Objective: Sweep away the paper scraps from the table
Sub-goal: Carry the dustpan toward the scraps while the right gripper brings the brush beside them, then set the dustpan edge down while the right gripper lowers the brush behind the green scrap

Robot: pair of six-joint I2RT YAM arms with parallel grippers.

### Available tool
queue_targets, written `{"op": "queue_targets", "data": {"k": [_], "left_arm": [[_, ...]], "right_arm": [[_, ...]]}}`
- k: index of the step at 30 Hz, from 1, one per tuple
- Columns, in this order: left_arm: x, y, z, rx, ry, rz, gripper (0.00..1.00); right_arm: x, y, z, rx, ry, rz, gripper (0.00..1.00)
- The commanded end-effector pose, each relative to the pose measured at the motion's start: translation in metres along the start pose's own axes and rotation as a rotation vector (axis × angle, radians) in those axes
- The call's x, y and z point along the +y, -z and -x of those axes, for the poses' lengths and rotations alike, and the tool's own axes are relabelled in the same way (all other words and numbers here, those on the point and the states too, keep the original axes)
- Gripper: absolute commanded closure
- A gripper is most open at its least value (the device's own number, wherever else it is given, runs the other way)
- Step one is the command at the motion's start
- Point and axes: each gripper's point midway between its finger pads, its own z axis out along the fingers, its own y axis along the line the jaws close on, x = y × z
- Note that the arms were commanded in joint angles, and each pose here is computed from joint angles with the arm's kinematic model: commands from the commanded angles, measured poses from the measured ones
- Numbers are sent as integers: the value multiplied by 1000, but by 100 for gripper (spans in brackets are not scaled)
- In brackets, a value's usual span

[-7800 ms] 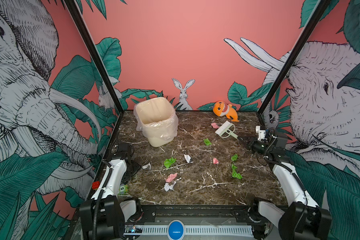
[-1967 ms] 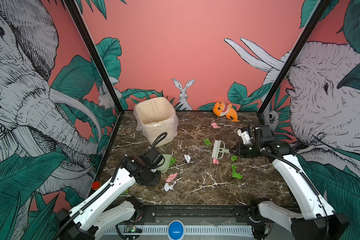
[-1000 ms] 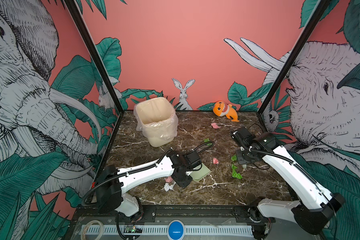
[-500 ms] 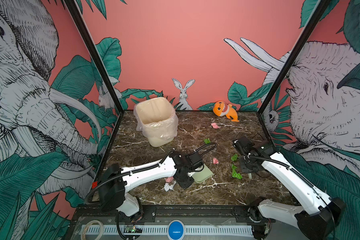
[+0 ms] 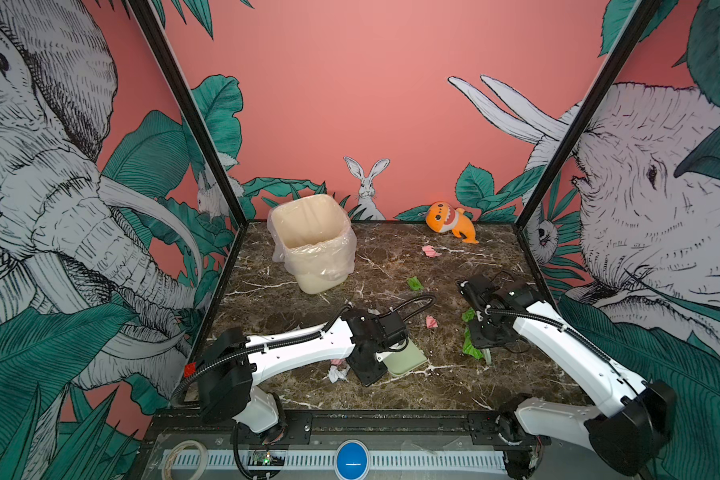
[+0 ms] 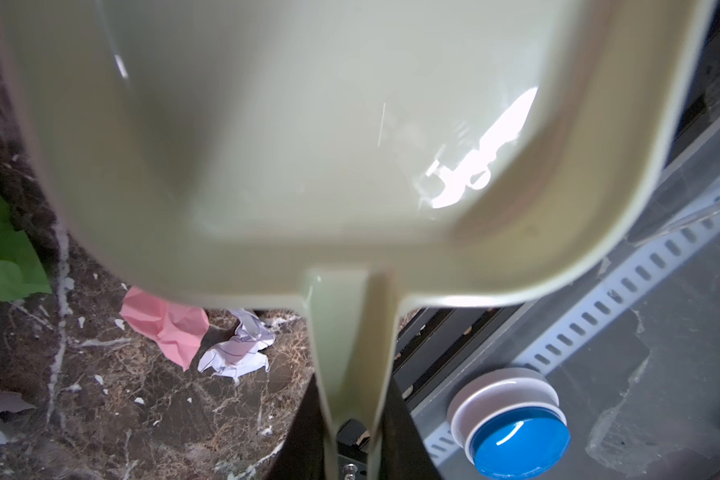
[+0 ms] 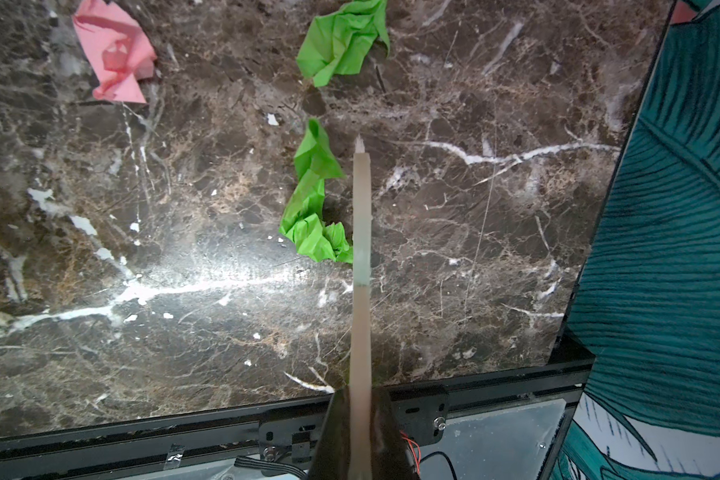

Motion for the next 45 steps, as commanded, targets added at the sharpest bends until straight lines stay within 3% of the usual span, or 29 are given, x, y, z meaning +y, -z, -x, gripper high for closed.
{"op": "queue_targets", "data": {"k": [1,14,17,21,31,38,45], "left_arm": [[-6,-5,-8,31,-24,-25,85],[-14,-14,-12,87,-83,-46,86],[-16,-16,-12,102,-105,-45,86],[-17,-18,-11,113,-130,-39,87],[-21,-21,-1,129,-195,-30,88],[-20,-25,3,136,-227,-20,89],[-15,-33,13,112,-237,19,90]], "right_arm": [[10,0,-2,21,45,41,100],[55,19,-7,18,195,177,100],[58,25,-7,8,199,193,100],[38,30,-6,-10,206,108,100],[37,15,1,25,239,65,100],[44,9,3,43,253,90,100],[45,8,5,31,192,208,100]]}}
